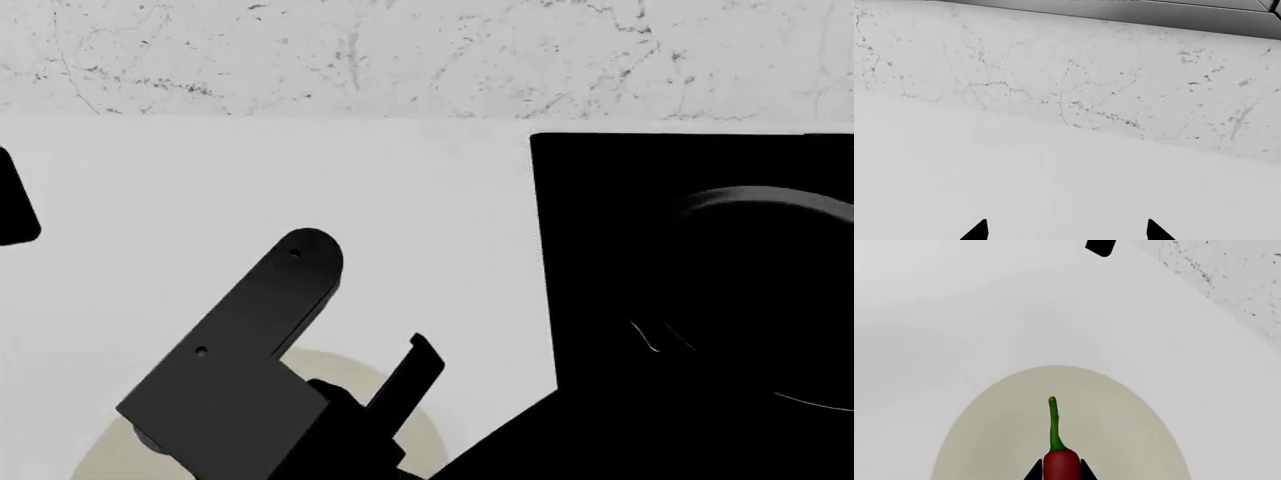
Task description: Pick the chili pepper from the pan and place it on the plate.
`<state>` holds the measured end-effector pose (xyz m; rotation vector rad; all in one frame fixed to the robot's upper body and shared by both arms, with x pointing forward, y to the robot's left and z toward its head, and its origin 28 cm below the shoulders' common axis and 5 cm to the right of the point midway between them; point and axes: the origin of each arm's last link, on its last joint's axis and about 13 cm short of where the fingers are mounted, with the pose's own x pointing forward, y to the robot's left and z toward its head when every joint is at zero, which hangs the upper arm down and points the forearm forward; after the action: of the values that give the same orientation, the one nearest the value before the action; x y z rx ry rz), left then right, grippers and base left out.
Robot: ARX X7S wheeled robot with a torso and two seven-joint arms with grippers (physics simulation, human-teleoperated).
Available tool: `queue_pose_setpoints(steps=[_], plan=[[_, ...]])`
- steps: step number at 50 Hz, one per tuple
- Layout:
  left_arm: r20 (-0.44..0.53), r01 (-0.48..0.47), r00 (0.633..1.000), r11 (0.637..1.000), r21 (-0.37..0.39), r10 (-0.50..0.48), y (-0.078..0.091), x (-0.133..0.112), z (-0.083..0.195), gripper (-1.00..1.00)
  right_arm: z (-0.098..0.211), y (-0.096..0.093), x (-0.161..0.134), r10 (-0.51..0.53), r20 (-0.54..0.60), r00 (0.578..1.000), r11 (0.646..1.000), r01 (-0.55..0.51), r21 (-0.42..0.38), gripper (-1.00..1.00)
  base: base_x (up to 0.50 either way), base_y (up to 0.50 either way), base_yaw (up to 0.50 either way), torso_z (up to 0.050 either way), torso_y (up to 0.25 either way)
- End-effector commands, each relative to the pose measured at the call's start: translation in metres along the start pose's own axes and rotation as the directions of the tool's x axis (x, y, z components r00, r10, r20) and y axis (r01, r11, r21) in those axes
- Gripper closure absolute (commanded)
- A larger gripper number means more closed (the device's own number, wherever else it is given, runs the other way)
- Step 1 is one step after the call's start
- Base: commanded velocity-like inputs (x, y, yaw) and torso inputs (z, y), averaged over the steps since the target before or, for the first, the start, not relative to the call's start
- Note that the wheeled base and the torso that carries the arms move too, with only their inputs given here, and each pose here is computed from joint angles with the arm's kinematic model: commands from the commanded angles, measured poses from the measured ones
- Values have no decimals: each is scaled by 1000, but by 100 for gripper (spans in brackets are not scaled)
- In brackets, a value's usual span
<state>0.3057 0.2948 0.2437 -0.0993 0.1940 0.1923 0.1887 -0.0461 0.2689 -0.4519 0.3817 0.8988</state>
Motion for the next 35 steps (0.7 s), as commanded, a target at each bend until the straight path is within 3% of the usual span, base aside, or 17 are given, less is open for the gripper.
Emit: queue_pose_setpoints(steps=[1, 35], plan=[[-2, -3, 1000, 1000, -2, 3, 1, 1, -2, -100, -3, -4, 5, 3, -6, 1000, 1000, -3, 4, 100, 0, 0, 0, 0, 0], [-12, 1, 1000, 1000, -2, -1, 1, 4, -6, -100, -10, -8, 14, 19, -19, 1000, 999, -19, 32, 100, 0, 0, 0, 0, 0]])
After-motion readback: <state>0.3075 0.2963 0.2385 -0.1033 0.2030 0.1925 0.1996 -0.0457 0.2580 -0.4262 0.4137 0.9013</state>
